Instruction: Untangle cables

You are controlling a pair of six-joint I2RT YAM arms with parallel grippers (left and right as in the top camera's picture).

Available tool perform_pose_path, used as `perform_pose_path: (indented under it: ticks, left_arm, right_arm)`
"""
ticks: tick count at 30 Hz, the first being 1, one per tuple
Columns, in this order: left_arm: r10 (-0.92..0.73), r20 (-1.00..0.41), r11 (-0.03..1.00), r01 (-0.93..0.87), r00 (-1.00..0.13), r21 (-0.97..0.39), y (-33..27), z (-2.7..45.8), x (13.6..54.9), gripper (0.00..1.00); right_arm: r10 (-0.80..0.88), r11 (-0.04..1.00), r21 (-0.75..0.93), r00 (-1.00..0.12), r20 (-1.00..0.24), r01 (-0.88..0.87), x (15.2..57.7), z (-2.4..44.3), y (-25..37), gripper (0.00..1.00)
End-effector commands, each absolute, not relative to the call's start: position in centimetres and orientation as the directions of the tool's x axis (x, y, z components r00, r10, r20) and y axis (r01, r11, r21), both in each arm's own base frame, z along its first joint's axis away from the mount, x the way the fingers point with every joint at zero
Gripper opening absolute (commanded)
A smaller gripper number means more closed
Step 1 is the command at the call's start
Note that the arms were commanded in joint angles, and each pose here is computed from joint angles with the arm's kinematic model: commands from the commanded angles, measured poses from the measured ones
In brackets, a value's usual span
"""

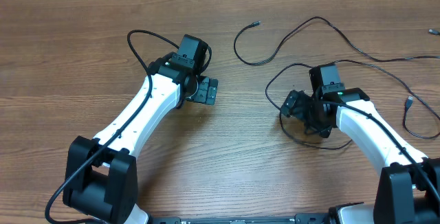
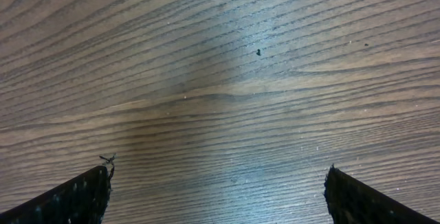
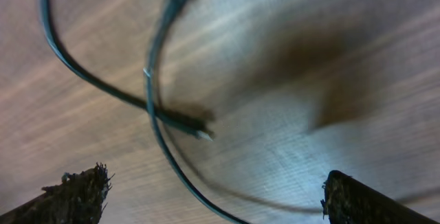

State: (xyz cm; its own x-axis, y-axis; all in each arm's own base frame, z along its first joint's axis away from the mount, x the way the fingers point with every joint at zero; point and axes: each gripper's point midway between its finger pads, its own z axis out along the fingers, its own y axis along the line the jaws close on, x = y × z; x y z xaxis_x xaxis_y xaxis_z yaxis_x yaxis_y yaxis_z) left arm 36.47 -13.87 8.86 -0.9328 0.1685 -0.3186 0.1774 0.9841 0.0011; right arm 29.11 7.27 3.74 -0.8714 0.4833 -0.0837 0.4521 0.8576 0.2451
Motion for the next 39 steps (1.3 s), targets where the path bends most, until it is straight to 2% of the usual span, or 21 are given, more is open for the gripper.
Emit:
perform_pose_path:
  ticks: [1, 6, 13, 19, 28, 39]
  left_arm:
    - [0.160, -0.313, 0.987, 0.163, -0.936, 0.018, -13.5, 8.5, 36.4, 0.99]
    - [0.160, -0.313, 0.987, 0.163, -0.936, 0.018, -13.5, 8.5, 36.4, 1.00]
    - [0.160, -0.313, 0.987, 0.163, -0.936, 0.018, -13.5, 8.5, 36.4, 1.00]
    - [0.160, -0.313, 0.987, 0.162, -0.936, 0.018, -13.5, 8.5, 36.4, 1.00]
    - [0.159, -0.313, 0.987, 0.162, -0.936, 0.018, -13.5, 8.5, 36.4, 1.00]
    - [0.159, -0.313, 0.987, 0.162, -0.936, 0.018, -13.5, 8.5, 36.4, 1.00]
  right_arm:
    - [0.373, 0.913, 0.207, -0.925, -0.076, 0.352, 28.0, 3.2, 8.0, 1.00]
    - [0.218, 0.961, 0.193, -0.973, -0.076, 0.200, 26.7, 2.9, 10.3, 1.00]
    - [0.089, 0.980, 0.186, -0.994, -0.065, 0.076, 23.9, 0.9, 13.1, 1.00]
    - [0.119, 0.970, 0.220, -0.990, -0.069, 0.101, 23.2, -0.7, 13.4, 1.00]
    - [0.082, 0.953, 0.290, -0.996, 0.042, 0.091, 19.9, -1.9, 14.2, 1.00]
    - [0.062, 0.936, 0.347, -0.998, -0.018, 0.052, 21.5, -1.3, 15.4, 1.00]
